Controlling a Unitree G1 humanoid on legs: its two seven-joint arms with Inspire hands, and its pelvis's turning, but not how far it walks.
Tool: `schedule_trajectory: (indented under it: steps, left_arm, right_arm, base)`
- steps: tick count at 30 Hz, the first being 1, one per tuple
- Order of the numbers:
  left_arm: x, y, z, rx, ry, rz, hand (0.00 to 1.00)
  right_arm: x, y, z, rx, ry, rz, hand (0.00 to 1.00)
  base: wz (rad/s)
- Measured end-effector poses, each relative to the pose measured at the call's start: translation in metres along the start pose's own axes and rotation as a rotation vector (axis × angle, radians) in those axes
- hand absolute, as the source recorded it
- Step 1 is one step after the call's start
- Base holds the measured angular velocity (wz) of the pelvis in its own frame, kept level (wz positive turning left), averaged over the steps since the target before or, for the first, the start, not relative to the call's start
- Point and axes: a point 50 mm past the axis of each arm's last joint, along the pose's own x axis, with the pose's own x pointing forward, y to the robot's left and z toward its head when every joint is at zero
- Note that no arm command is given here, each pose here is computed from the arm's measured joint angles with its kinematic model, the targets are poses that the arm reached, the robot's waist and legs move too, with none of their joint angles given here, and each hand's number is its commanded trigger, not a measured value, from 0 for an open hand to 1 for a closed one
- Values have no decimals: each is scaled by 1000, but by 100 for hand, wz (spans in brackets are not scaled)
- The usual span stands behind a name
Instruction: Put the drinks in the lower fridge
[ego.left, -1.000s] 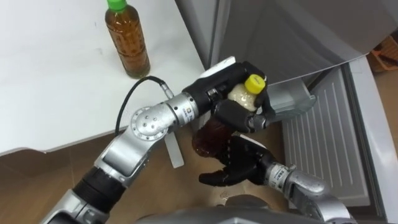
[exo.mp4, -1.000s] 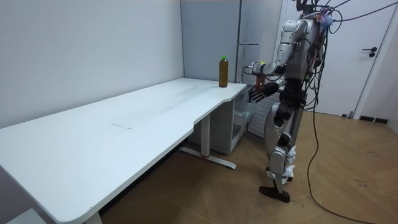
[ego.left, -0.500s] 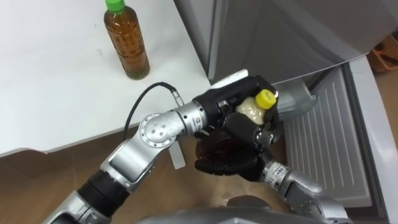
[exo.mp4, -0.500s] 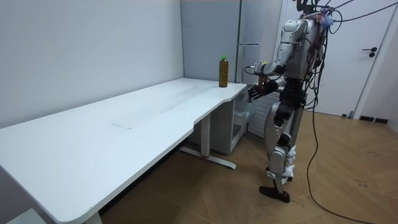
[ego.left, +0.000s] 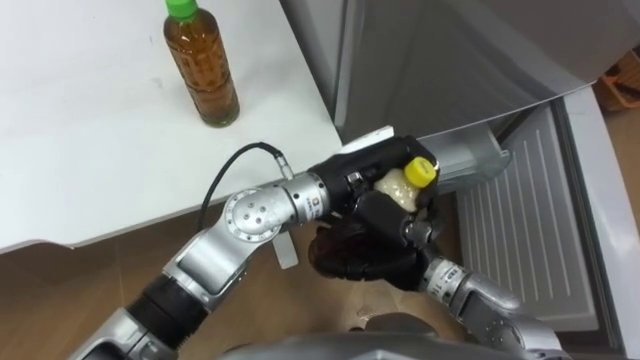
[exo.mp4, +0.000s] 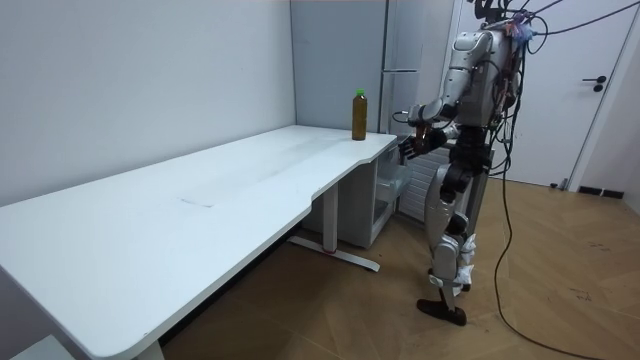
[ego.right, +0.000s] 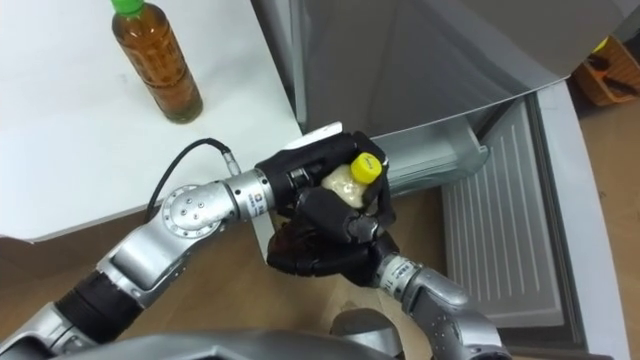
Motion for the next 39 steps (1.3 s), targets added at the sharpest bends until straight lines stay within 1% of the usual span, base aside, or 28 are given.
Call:
schedule_trajectory:
  steps: [1, 2, 3, 4, 10, 15, 20, 33, 39]
  left_arm:
    - [0, 0, 0, -2, 0, 0, 84]
    - [0, 0, 0, -3, 0, 2, 65]
    - [0, 0, 0, -3, 0, 3, 25]
    - [0, 1, 0, -3, 0, 5, 0]
    - [-2, 6, 0, -37, -6, 40, 0]
    - [-2, 6, -2, -38, -1, 49, 0]
    - [-2, 7, -2, -47, -4, 57, 0]
    - [-3, 10, -1, -50, -10, 91, 0]
    - [-3, 10, 0, -78, -22, 89, 0]
  right_arm:
    - [0, 0, 0, 0, 0, 0, 100]
    - [0, 0, 0, 0, 0, -1, 100]
    - [0, 0, 0, 0, 0, -1, 100]
    - [0, 0, 0, 0, 0, -2, 100]
    - [2, 4, 1, -15, -3, 15, 100]
    - [5, 10, -1, -19, 8, 52, 100]
    - [8, 14, -3, 11, -4, 78, 100]
    - [7, 14, -2, 48, -28, 87, 100]
    - [7, 15, -2, 69, -38, 96, 100]
  base:
    - [0]
    - [0]
    - [0]
    - [0]
    - [0]
    - [0]
    - [0]
    - [0]
    - [0]
